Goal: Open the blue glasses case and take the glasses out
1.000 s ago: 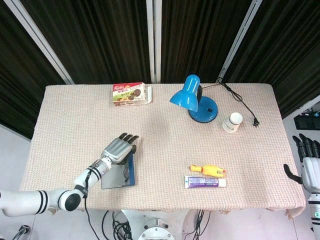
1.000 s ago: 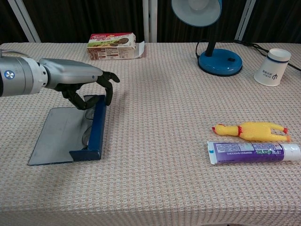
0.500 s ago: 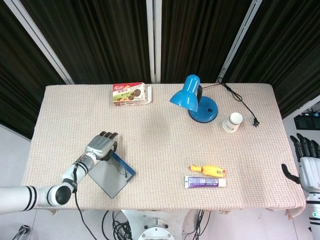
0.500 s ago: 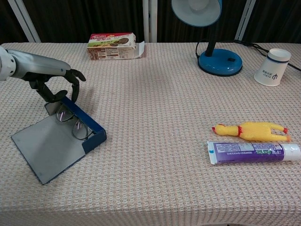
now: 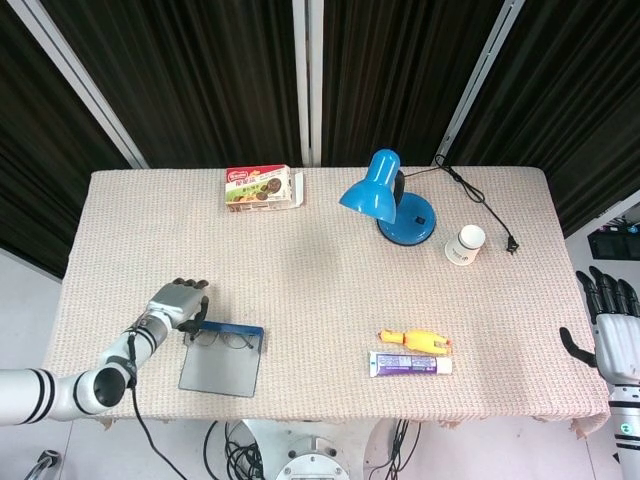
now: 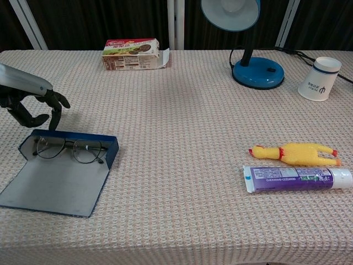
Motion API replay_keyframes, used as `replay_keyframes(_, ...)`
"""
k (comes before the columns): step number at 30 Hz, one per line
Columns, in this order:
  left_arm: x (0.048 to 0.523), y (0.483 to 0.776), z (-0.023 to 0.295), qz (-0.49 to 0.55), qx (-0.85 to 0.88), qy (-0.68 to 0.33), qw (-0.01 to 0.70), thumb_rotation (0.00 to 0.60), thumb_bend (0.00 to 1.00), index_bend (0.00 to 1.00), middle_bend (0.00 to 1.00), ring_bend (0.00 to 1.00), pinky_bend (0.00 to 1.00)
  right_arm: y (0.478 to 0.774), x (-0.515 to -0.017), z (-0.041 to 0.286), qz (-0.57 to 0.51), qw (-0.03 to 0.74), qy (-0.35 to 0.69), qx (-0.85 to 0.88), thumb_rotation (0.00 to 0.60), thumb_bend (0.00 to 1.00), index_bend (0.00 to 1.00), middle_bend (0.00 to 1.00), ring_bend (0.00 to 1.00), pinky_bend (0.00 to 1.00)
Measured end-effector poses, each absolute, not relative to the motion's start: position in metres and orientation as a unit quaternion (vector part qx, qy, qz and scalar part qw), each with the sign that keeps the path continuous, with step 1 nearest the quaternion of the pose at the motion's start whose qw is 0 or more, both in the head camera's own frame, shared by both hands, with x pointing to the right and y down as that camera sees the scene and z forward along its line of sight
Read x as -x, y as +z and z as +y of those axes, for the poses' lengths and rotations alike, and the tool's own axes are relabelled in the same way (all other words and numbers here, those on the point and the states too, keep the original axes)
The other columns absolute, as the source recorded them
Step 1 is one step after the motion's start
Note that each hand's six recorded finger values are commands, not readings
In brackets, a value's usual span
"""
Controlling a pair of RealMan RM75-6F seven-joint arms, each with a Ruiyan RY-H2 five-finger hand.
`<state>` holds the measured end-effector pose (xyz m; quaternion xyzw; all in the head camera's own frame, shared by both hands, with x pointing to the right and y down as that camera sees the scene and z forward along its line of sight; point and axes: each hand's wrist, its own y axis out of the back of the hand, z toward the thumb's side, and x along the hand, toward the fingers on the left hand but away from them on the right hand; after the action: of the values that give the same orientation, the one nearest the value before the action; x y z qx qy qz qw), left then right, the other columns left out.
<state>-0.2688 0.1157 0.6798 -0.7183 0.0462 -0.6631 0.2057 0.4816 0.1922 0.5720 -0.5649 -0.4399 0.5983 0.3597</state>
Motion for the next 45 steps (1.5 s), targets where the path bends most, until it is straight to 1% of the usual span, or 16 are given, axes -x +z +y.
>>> replay_keyframes(7,0.268,0.677,0.122,0.027,0.72,-0.665,0.194,0.482,0.66,0.53,0.0,0.0,0.0,0.572,-0.48,0.192,-0.439,0.361,0.598,0.565,0.6,0.26,0.0,0.0,0.0,0.0)
replay_keyframes(11,0.269,0.676,0.124,0.02,0.719,-0.669,0.187,0.482,0.65,0.54,0.0,0.0,0.0,0.572,-0.48,0.192,-0.439,0.361,0.598,0.565,0.6,0.27,0.0,0.0,0.0,0.0)
replay_keyframes(13,0.268,0.676,0.124,0.022,0.721,-0.668,0.183,0.482,0.65,0.52,0.0,0.0,0.0,0.572,-0.48,0.192,-0.439,0.361,0.598,0.565,0.6,0.27,0.0,0.0,0.0,0.0)
replay_keyframes(16,0.266,0.674,0.121,0.032,0.725,-0.664,0.182,0.498,0.65,0.4,0.0,0.0,0.0,0.572,-0.48,0.192,-0.439,0.361,0.599,0.565,0.6,0.27,0.0,0.0,0.0,0.0)
replay_keyframes(18,0.264,0.671,0.118,0.042,0.728,-0.658,0.187,0.558,0.62,0.29,0.0,0.0,0.0,0.572,-0.481,0.192,-0.439,0.361,0.599,0.565,0.6,0.27,0.0,0.0,0.0,0.0)
replay_keyframes(20,0.261,0.666,0.114,0.056,0.733,-0.648,0.196,0.598,0.57,0.23,0.0,0.0,0.0,0.571,-0.481,0.191,-0.439,0.361,0.599,0.564,0.6,0.27,0.0,0.0,0.0,0.0)
replay_keyframes(22,0.259,0.661,0.11,0.072,0.739,-0.636,0.211,0.6,0.5,0.21,0.0,0.0,0.0,0.571,-0.482,0.191,-0.439,0.361,0.599,0.564,0.6,0.27,0.0,0.0,0.0,0.0)
replay_keyframes(24,0.257,0.656,0.108,0.089,0.742,-0.624,0.227,0.6,0.43,0.21,0.0,0.0,0.0,0.571,-0.482,0.191,-0.439,0.361,0.599,0.564,0.6,0.27,0.0,0.0,0.0,0.0)
replay_keyframes(27,0.26,0.648,0.109,0.125,0.744,-0.603,0.259,0.6,0.38,0.23,0.0,0.0,0.0,0.572,-0.482,0.191,-0.439,0.36,0.599,0.565,0.6,0.27,0.0,0.0,0.0,0.0)
replay_keyframes(30,0.267,0.647,0.12,0.155,0.746,-0.59,0.268,0.6,0.31,0.25,0.0,0.0,0.0,0.573,-0.482,0.191,-0.438,0.359,0.599,0.566,0.6,0.27,0.0,0.0,0.0,0.0)
replay_keyframes(34,0.274,0.656,0.15,0.188,0.756,-0.577,0.247,0.6,0.31,0.27,0.0,0.0,0.0,0.572,-0.481,0.191,-0.438,0.36,0.598,0.566,0.6,0.27,0.0,0.0,0.0,0.0)
replay_keyframes(37,0.272,0.662,0.165,0.198,0.765,-0.567,0.234,0.6,0.3,0.28,0.0,0.0,0.0,0.57,-0.481,0.191,-0.44,0.362,0.596,0.565,0.6,0.27,0.0,0.0,0.0,0.0)
replay_keyframes(41,0.265,0.67,0.175,0.207,0.776,-0.552,0.223,0.6,0.3,0.31,0.02,0.0,0.0,0.571,-0.48,0.191,-0.439,0.36,0.597,0.567,0.6,0.27,0.0,0.0,0.0,0.0)
replay_keyframes(45,0.258,0.675,0.172,0.223,0.779,-0.541,0.223,0.6,0.3,0.34,0.04,0.0,0.0,0.574,-0.478,0.191,-0.437,0.359,0.597,0.569,0.6,0.27,0.0,0.0,0.0,0.0)
